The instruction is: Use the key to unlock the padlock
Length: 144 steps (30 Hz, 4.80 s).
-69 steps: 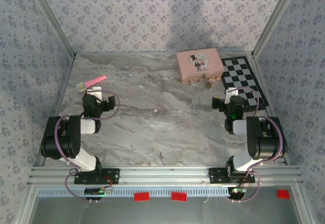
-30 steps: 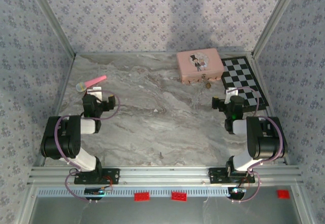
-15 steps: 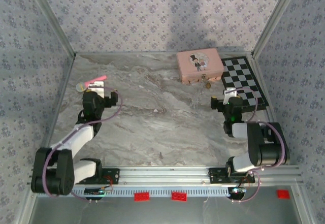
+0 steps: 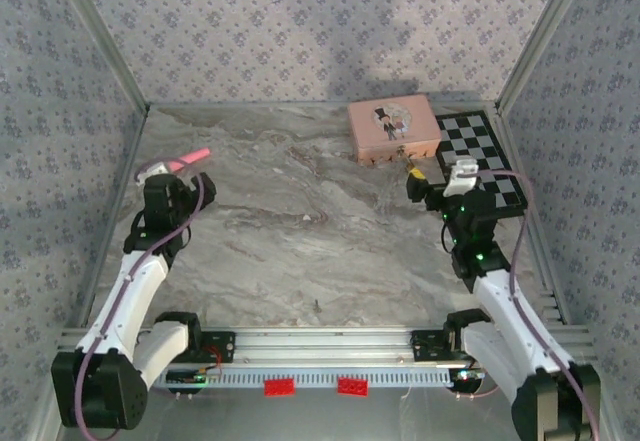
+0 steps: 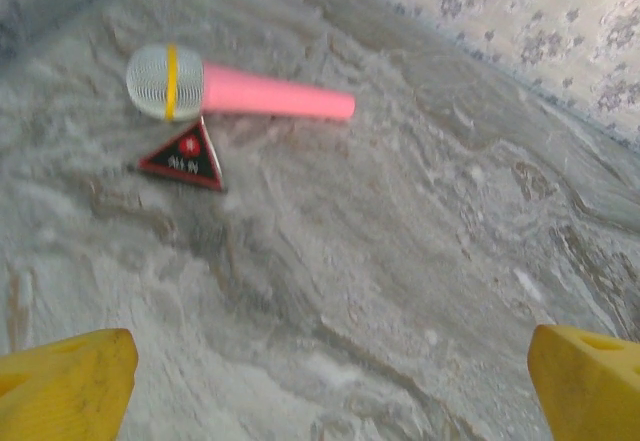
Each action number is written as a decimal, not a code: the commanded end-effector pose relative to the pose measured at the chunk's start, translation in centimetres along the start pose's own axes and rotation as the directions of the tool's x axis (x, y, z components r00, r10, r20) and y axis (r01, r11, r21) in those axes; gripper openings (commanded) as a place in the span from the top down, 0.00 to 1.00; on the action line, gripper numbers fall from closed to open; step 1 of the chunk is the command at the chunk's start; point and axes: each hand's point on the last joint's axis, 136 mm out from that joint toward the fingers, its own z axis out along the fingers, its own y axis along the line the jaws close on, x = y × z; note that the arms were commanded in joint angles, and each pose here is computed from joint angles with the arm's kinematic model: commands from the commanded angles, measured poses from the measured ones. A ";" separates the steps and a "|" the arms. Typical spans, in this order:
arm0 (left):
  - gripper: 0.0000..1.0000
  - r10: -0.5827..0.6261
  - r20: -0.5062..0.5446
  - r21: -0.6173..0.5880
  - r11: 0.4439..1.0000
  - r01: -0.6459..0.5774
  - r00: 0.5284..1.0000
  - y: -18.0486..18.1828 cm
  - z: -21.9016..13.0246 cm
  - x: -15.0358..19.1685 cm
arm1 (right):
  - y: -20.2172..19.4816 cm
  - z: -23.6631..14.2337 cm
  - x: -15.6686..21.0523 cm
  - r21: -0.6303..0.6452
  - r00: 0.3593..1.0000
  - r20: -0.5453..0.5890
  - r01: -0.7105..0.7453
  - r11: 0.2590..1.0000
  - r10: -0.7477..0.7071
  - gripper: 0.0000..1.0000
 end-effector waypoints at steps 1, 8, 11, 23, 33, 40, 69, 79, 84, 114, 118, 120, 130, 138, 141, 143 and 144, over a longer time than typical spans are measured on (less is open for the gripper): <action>0.00 -0.052 -0.179 0.126 0.989 0.075 0.982 -1.2 -0.3 4.4 | -2.6 -1.8 3.6 0.186 0.944 -0.119 -0.284 0.941 0.308 0.01; 0.00 0.114 -0.237 0.293 0.955 -0.040 0.965 -3.9 -2.4 8.9 | -2.1 -3.4 6.5 0.174 0.831 -0.234 -0.476 0.862 0.505 0.01; 0.00 0.202 -0.240 0.356 0.928 -0.108 0.949 -5.0 -3.5 11.2 | -1.1 -3.8 8.0 0.191 0.814 -0.356 -0.418 0.888 0.460 0.01; 0.00 0.377 -0.160 0.514 0.821 -0.248 0.912 -7.5 -5.8 14.0 | 8.0 -7.6 14.5 0.143 0.637 -0.707 -0.296 0.944 0.307 0.02; 0.00 0.324 -0.027 0.487 0.830 -0.270 0.946 -6.6 -6.4 12.0 | 15.8 -11.9 19.6 0.076 0.462 -0.876 -0.156 0.985 0.141 0.10; 0.00 0.287 0.014 0.454 0.852 -0.262 0.958 -5.4 -7.2 11.0 | 22.0 -14.6 22.5 -0.066 0.279 -0.959 -0.028 0.997 -0.056 0.19; 0.00 0.273 -0.003 0.431 0.868 -0.245 0.962 -4.9 -7.2 11.0 | 26.8 -17.2 28.5 -0.212 0.016 -0.976 0.138 0.967 -0.216 0.68; 0.00 0.271 -0.005 0.433 0.868 -0.242 0.963 -5.0 -7.0 11.1 | 27.1 -16.9 29.2 -0.235 0.011 -0.971 0.163 0.958 -0.240 0.74; 0.00 0.273 -0.010 0.433 0.868 -0.242 0.962 -5.0 -6.9 11.2 | 26.7 -17.0 29.3 -0.232 0.003 -0.972 0.179 0.956 -0.236 0.71; 0.00 0.275 -0.014 0.432 0.869 -0.242 0.961 -5.0 -6.6 11.4 | 26.4 -16.9 30.0 -0.245 -0.018 -0.969 0.198 0.949 -0.246 0.79; 0.00 0.275 -0.016 0.433 0.869 -0.241 0.961 -5.0 -6.6 11.5 | 26.4 -17.0 30.0 -0.249 -0.024 -0.968 0.195 0.949 -0.249 0.81; 0.00 0.275 -0.015 0.431 0.869 -0.242 0.961 -5.0 -6.6 11.4 | 26.4 -16.8 29.9 -0.249 -0.014 -0.968 0.197 0.948 -0.251 0.83; 0.00 0.273 -0.016 0.430 0.870 -0.240 0.962 -5.0 -6.6 11.4 | 26.2 -16.2 29.2 -0.242 0.033 -0.967 0.214 0.946 -0.254 0.88; 0.00 0.275 -0.015 0.428 0.871 -0.242 0.961 -5.0 -6.5 11.5 | 25.8 -15.7 28.5 -0.235 0.072 -0.964 0.229 0.945 -0.257 0.95; 0.00 0.275 -0.016 0.426 0.872 -0.242 0.961 -5.0 -6.4 11.5 | 25.1 -15.5 27.6 -0.215 0.107 -0.964 0.235 0.948 -0.245 0.98; 0.00 0.278 -0.017 0.424 0.872 -0.245 0.960 -5.0 -6.3 11.5 | 24.5 -14.8 26.3 -0.205 0.158 -0.957 0.228 0.952 -0.244 1.00; 0.00 0.278 -0.019 0.425 0.872 -0.244 0.960 -5.0 -6.3 11.5 | 24.4 -14.3 25.7 -0.207 0.187 -0.951 0.210 0.956 -0.247 1.00</action>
